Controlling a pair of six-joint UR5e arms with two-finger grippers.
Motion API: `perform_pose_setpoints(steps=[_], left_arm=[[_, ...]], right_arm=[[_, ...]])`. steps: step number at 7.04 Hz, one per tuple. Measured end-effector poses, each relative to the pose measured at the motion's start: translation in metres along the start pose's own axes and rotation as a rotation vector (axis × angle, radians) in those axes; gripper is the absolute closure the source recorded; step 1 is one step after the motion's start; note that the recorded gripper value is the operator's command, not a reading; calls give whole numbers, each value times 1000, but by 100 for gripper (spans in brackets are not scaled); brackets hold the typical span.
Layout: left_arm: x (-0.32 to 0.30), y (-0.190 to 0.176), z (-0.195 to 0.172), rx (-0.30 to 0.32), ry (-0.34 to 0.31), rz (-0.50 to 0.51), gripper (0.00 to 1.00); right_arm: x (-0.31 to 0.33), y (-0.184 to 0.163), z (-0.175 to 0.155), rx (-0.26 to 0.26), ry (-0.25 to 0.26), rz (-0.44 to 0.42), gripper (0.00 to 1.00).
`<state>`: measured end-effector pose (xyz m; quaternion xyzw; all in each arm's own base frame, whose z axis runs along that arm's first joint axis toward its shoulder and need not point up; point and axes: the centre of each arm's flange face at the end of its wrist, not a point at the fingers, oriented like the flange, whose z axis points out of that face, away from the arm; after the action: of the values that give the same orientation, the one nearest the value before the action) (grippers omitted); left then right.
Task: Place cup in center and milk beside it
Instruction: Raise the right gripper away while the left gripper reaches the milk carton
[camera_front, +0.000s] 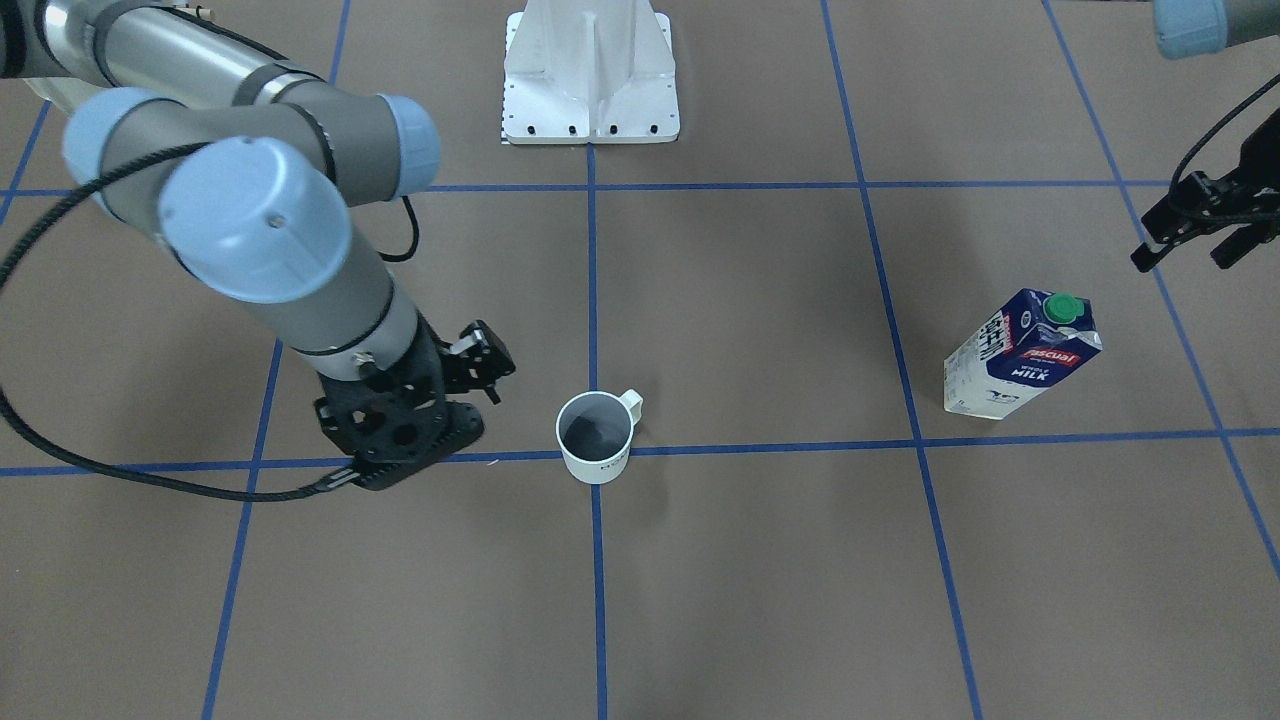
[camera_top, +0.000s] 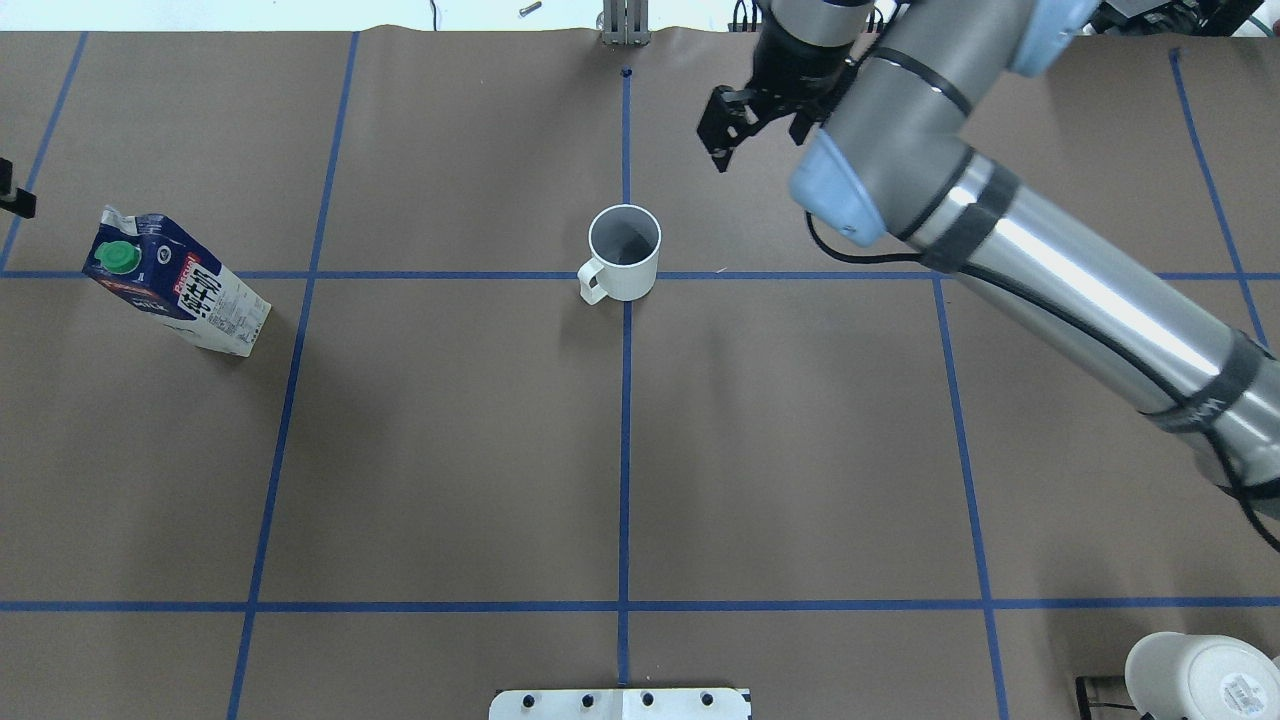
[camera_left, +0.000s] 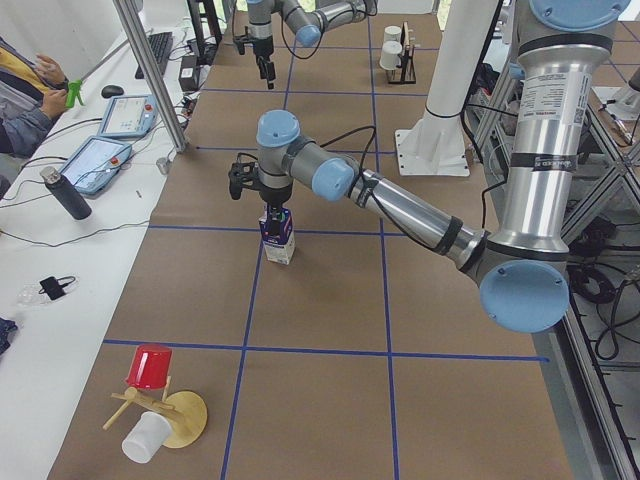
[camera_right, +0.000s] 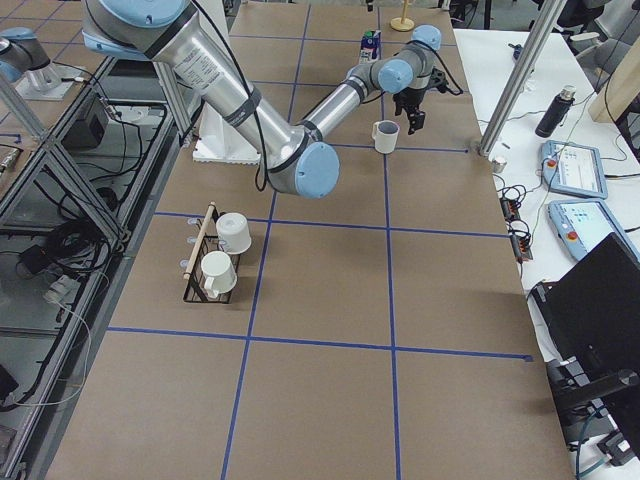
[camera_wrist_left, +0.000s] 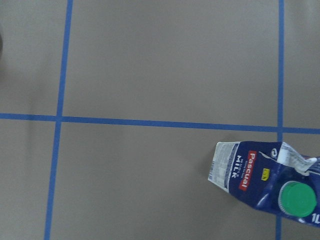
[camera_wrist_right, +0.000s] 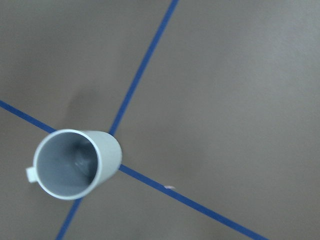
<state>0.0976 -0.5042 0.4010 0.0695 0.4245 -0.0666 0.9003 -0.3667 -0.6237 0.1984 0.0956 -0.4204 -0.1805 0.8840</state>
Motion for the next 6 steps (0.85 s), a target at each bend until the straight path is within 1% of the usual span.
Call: perform_pose_setpoints(steps=[1,2,3,4,6], left_arm=[[26,0,12,22,-23,35,2],[48,5,29,39,-61,90,2],[59,10,43,52,-98,148,2],[62,12,49,55,-118,188,2],[61,12,57,44,-128,207,2]], right_arm=[[48,38,-17,-1,13,55,0],[88,69,-33,5,30,104,0],[113,91,-44,13,42,134,0],[128,105,-47,15,51,154,0],[152,121,-45,8,70,178,0]])
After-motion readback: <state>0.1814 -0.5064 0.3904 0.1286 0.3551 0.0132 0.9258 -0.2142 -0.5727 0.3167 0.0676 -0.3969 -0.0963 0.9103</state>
